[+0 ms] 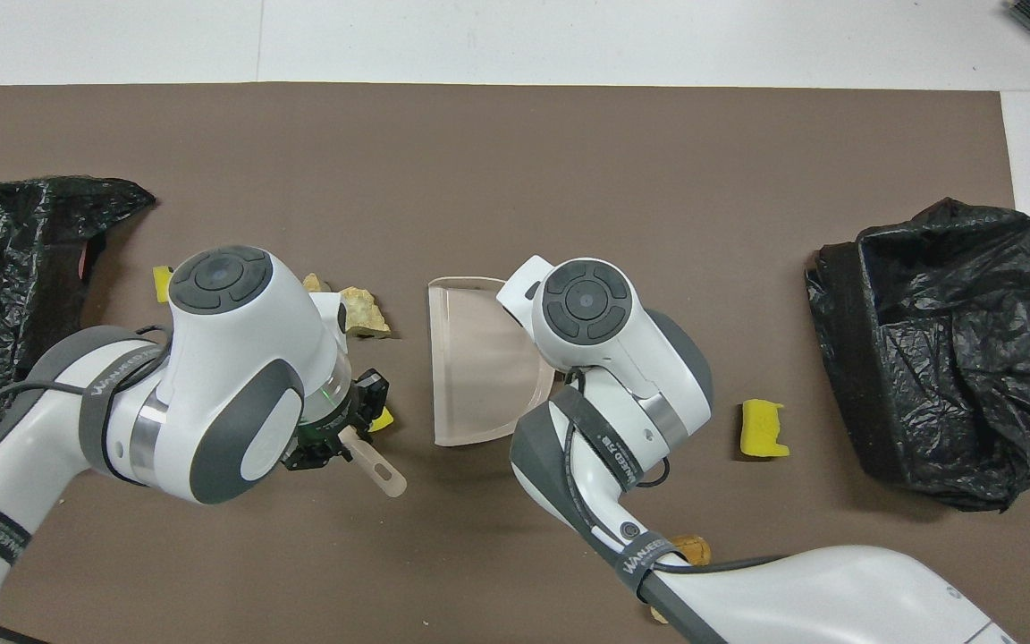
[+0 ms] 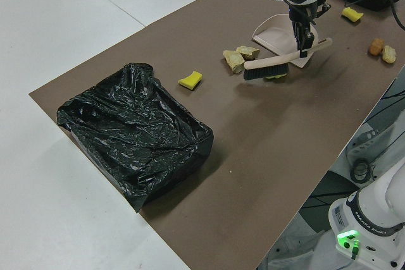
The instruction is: Sweep and dump trash in bin
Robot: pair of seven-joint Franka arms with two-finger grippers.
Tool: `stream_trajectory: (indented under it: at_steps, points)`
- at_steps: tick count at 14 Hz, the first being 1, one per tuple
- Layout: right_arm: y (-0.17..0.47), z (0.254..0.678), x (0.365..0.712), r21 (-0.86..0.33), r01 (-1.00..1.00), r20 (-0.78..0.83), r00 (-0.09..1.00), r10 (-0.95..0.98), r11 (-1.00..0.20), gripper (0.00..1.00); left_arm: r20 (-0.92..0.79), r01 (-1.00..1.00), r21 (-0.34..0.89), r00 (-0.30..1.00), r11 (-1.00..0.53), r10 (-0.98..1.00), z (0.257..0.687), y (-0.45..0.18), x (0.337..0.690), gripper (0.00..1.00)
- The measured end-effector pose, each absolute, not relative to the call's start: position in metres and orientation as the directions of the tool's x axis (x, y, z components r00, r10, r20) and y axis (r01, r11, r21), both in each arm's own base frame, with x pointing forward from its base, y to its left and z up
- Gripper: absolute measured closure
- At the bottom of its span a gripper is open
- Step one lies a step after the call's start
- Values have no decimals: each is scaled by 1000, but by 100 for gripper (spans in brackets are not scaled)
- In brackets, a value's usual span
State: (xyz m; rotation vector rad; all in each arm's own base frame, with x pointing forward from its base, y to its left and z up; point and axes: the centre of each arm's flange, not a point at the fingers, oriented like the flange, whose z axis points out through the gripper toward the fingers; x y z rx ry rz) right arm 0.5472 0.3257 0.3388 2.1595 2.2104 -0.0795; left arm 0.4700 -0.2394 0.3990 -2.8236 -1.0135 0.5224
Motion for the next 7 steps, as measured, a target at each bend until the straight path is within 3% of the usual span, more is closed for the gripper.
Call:
stream_trajectory:
  at_steps: [7]
  points:
    - [326, 339, 547, -2, 1000, -72, -23, 997, 23, 67, -147, 451, -187, 865, -873, 479, 398, -150, 516, 73]
